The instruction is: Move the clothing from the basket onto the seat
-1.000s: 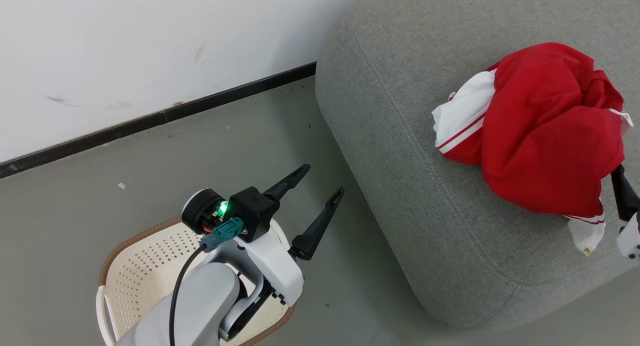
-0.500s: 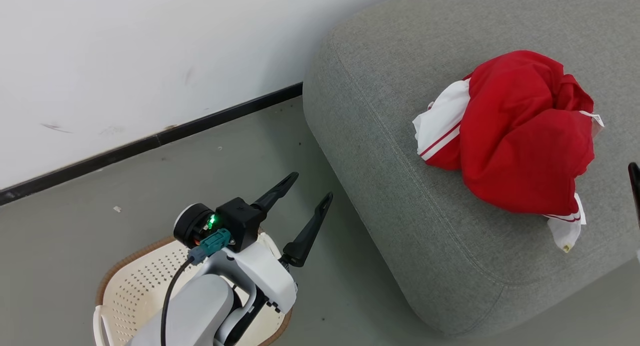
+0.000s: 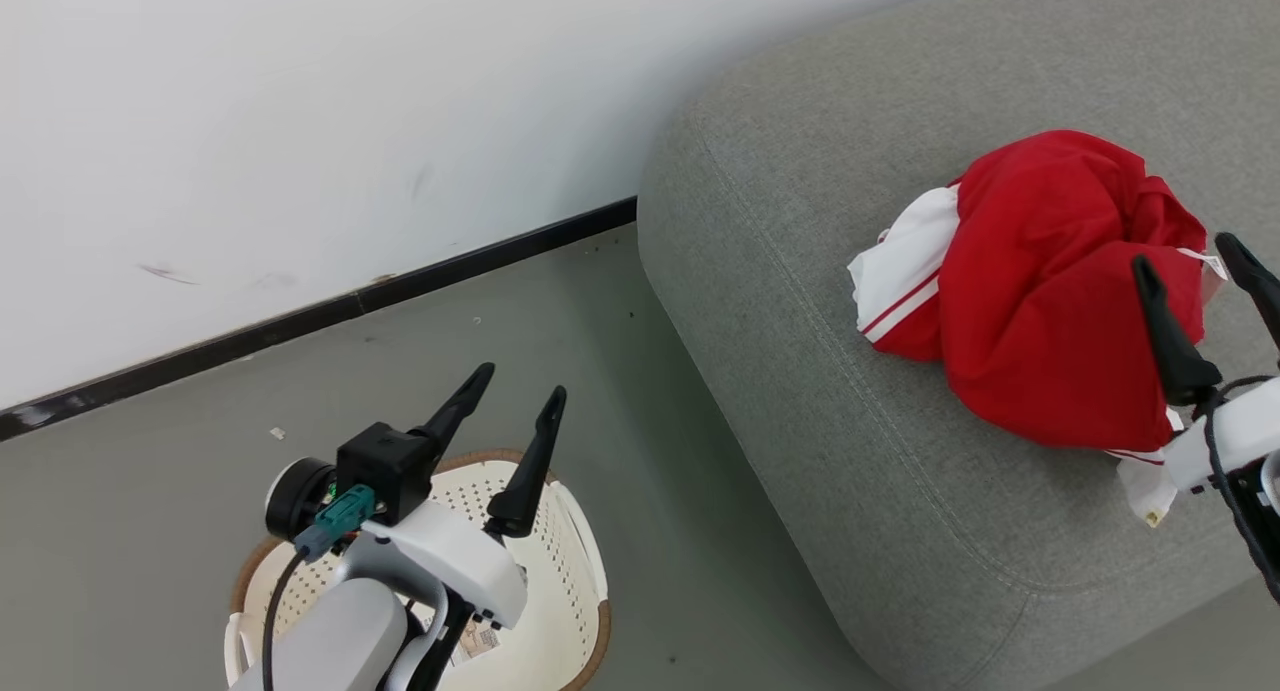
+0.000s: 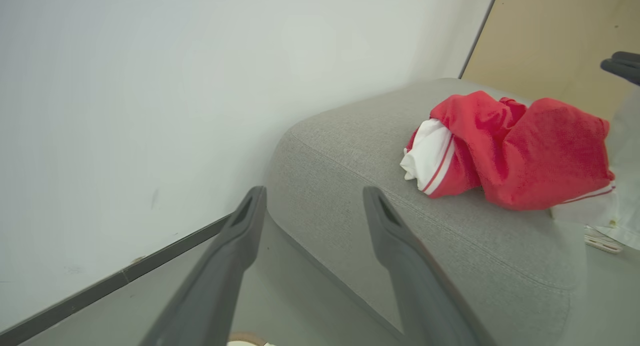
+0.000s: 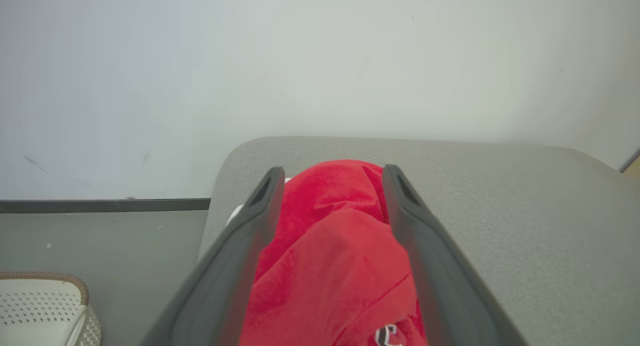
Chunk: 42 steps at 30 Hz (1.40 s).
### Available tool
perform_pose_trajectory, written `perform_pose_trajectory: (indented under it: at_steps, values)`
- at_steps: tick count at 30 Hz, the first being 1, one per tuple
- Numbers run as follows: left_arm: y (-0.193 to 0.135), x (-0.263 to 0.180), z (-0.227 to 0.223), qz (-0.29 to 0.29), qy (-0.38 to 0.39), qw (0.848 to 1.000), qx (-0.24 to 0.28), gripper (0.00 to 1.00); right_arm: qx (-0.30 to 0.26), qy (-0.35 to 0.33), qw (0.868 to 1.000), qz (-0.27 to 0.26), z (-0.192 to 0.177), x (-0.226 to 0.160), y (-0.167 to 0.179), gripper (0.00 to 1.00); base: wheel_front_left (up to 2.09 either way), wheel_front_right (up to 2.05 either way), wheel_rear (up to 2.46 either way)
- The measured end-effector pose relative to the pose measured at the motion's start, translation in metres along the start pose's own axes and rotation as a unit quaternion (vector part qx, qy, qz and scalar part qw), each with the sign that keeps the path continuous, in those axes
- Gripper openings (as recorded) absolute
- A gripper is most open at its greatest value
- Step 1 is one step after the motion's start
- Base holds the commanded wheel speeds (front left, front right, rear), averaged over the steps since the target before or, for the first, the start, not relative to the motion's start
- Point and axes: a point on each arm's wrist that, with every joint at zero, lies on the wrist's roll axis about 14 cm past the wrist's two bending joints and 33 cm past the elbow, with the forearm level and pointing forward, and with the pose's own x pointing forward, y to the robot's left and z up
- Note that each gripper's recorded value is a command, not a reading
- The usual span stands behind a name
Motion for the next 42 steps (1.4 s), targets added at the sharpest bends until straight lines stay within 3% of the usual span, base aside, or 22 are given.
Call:
perform_pose_trajectory:
  at_steps: [4, 11, 21, 32, 42]
  values:
    - [0.02, -0.01, 0.003, 0.041, -0.006, 0.999, 0.004, 1.0, 0.002, -0.025, 0.999, 0.023, 0.015, 0.012, 0.021, 1.0, 0.0, 0.0, 0.0]
    - [0.07, -0.041, 0.018, 0.142, -0.028, 0.989, 0.018, 1.0, 0.031, -0.053, 0.994, 0.089, 0.029, 0.024, 0.086, 1.0, 0.0, 0.0, 0.0]
    - [0.131, -0.114, 0.027, 0.297, -0.039, 0.953, 0.036, 1.0, 0.069, -0.091, 0.979, 0.167, 0.056, 0.03, 0.166, 1.0, 0.0, 0.0, 0.0]
    - [0.15, -0.172, 0.038, 0.379, -0.056, 0.923, 0.043, 1.0, 0.101, -0.08, 0.973, 0.193, 0.051, 0.018, 0.203, 1.0, 0.0, 0.0, 0.0]
    - [0.147, -0.205, 0.049, 0.405, -0.076, 0.909, 0.06, 1.0, 0.124, -0.049, 0.973, 0.19, 0.03, -0.002, 0.213, 1.0, 0.0, 0.0, 0.0]
